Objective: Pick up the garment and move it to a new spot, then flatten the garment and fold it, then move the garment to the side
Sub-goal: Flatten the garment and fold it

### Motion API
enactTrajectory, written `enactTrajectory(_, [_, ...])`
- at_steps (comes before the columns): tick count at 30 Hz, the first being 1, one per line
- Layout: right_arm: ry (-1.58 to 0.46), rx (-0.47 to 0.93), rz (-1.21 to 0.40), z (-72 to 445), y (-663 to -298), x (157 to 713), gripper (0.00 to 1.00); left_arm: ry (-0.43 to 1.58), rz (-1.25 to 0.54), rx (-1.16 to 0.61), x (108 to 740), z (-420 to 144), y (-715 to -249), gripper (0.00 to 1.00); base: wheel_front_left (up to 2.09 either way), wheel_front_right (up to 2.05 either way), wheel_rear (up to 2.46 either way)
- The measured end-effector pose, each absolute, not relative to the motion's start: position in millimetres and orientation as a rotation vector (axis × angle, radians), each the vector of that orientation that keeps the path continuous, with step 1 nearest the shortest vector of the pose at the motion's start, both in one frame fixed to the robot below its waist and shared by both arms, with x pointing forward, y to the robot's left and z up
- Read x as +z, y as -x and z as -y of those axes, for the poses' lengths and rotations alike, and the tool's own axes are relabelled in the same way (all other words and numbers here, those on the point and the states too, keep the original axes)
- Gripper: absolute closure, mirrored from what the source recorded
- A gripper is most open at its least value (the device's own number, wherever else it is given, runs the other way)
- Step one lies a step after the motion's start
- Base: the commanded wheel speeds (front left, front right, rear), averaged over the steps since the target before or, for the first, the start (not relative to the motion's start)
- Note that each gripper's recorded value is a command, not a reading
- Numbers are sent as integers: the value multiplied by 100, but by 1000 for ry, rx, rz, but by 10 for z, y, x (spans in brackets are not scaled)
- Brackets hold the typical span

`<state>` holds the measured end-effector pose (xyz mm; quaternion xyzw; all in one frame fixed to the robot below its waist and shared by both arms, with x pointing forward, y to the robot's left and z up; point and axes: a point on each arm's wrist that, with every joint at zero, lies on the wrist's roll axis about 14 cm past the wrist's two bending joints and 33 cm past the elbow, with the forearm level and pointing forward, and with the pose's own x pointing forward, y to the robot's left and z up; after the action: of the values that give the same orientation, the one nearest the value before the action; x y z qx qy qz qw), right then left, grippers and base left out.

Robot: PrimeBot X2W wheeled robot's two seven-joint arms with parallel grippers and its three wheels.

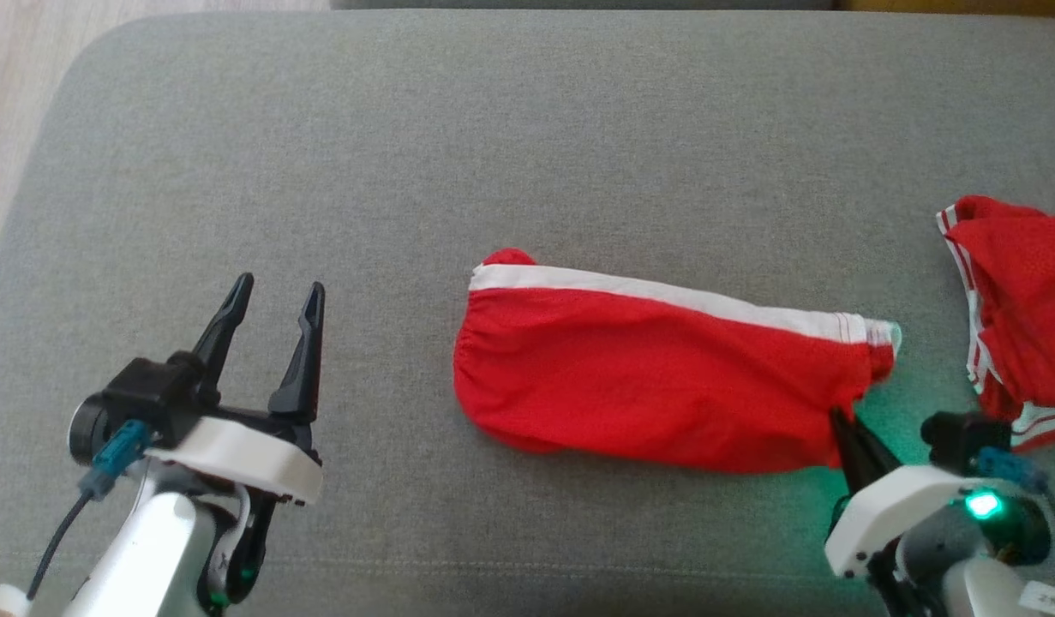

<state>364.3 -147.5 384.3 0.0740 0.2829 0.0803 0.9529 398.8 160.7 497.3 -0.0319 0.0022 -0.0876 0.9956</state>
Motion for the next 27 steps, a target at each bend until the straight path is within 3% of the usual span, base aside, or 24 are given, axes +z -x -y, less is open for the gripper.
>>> enactTrajectory(1, [-153,161,-591,1475,-3610,3799,100,64,-4,-176,4976,-1606,-3988,0,0,0,0])
enactTrajectory(2, [-154,159,-606,1476,-3584,3759,84,64,-3,-177,4979,-1604,-3988,0,0,0,0])
enactTrajectory(3, [-156,156,-620,1476,-3556,3720,56,63,-2,-178,4982,-1603,-3987,0,0,0,0])
enactTrajectory(4, [-159,154,-633,1474,-3529,3683,0,63,-1,-178,4985,-1602,-3985,0,0,0,0])
enactTrajectory(11, [-172,157,-564,1425,-3572,3778,0,66,4,-167,5016,-1625,-3963,0,0,0,0])
enactTrajectory(20, [-149,191,-255,1362,-3894,4631,0,64,0,-147,5018,-1655,-3848,0,0,0,0])
enactTrajectory(27, [-111,216,-106,1327,-3954,5147,0,56,20,-142,5106,-1666,-3807,0,0,0,0])
